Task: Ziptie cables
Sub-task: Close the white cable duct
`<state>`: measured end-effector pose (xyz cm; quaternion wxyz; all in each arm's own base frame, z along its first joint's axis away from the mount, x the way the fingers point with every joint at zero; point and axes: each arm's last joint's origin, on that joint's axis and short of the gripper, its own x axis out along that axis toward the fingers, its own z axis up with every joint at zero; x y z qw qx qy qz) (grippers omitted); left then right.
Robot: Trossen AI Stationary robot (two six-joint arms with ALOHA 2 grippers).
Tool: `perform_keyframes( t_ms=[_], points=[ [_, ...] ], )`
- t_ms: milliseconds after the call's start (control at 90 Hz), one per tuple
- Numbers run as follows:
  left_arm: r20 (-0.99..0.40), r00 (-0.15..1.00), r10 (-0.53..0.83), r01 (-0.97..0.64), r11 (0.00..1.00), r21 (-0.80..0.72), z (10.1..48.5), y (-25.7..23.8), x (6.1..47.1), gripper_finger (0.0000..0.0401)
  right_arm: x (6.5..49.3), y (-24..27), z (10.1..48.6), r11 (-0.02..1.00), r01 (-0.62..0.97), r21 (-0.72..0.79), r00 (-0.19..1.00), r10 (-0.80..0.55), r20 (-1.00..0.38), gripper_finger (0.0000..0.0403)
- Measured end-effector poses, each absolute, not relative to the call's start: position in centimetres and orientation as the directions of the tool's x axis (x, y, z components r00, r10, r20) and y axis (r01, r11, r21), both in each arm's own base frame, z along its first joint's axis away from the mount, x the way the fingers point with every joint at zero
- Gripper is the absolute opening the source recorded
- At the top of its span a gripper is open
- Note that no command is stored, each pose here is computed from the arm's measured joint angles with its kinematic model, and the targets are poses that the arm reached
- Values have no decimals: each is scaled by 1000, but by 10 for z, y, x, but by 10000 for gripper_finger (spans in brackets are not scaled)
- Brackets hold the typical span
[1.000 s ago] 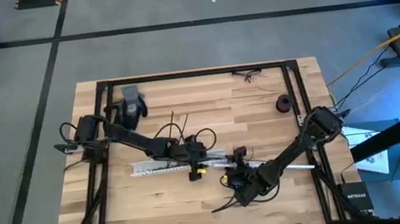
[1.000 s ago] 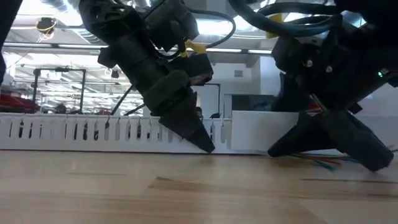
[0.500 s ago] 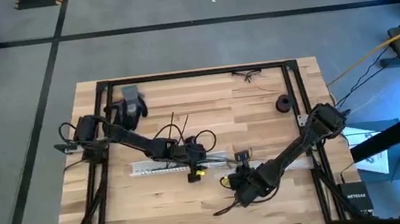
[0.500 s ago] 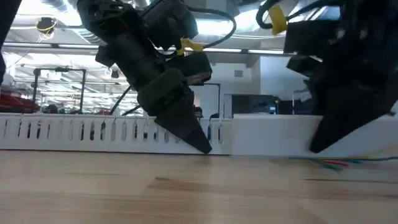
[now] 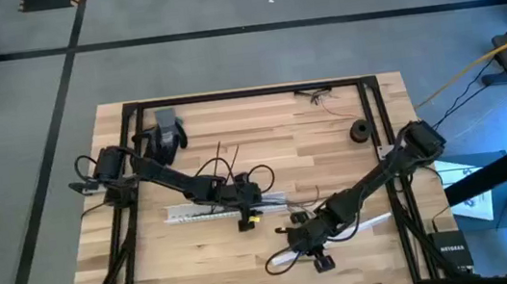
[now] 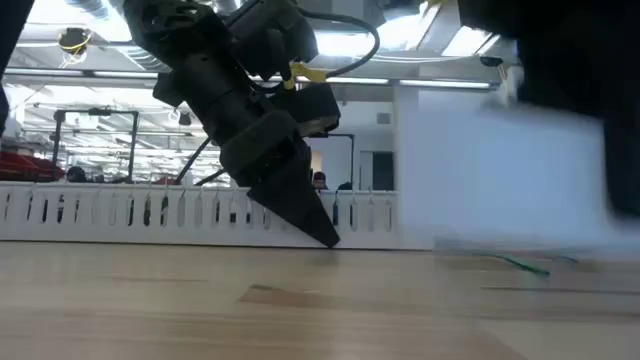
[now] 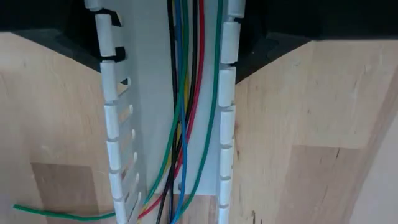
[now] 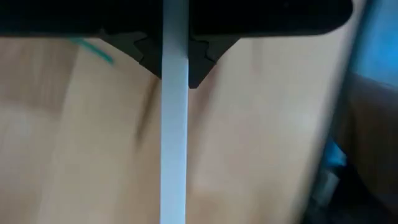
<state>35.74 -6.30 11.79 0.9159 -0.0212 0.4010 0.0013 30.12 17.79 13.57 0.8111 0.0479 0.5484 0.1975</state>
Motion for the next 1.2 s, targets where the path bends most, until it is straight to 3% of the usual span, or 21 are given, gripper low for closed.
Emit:
perform_keyframes(
  t_ms=[233, 544, 700, 900, 1200],
  points=[
    [-735, 678, -16, -19, 999, -39, 118, -63, 357, 235, 304, 158, 126, 964, -178, 197, 357, 250, -900, 46],
    [-735, 678, -17, -15, 999, -37, 118, -63, 357, 235, 291, 145, 146, 973, -216, 83, 328, 153, -932, 201],
    [-735, 678, -17, -14, 999, -36, 118, -63, 357, 235, 287, 142, 174, 979, -203, 35, 330, 102, -939, 252],
    [-735, 678, -17, -13, 999, -35, 118, -63, 357, 235, 283, 141, 191, 985, -125, -119, 440, -53, -897, 264],
    [-735, 678, -17, -15, 999, -37, 118, -63, 357, 235, 288, 153, 191, 987, -160, -29, 480, 52, -876, 264]
  ],
)
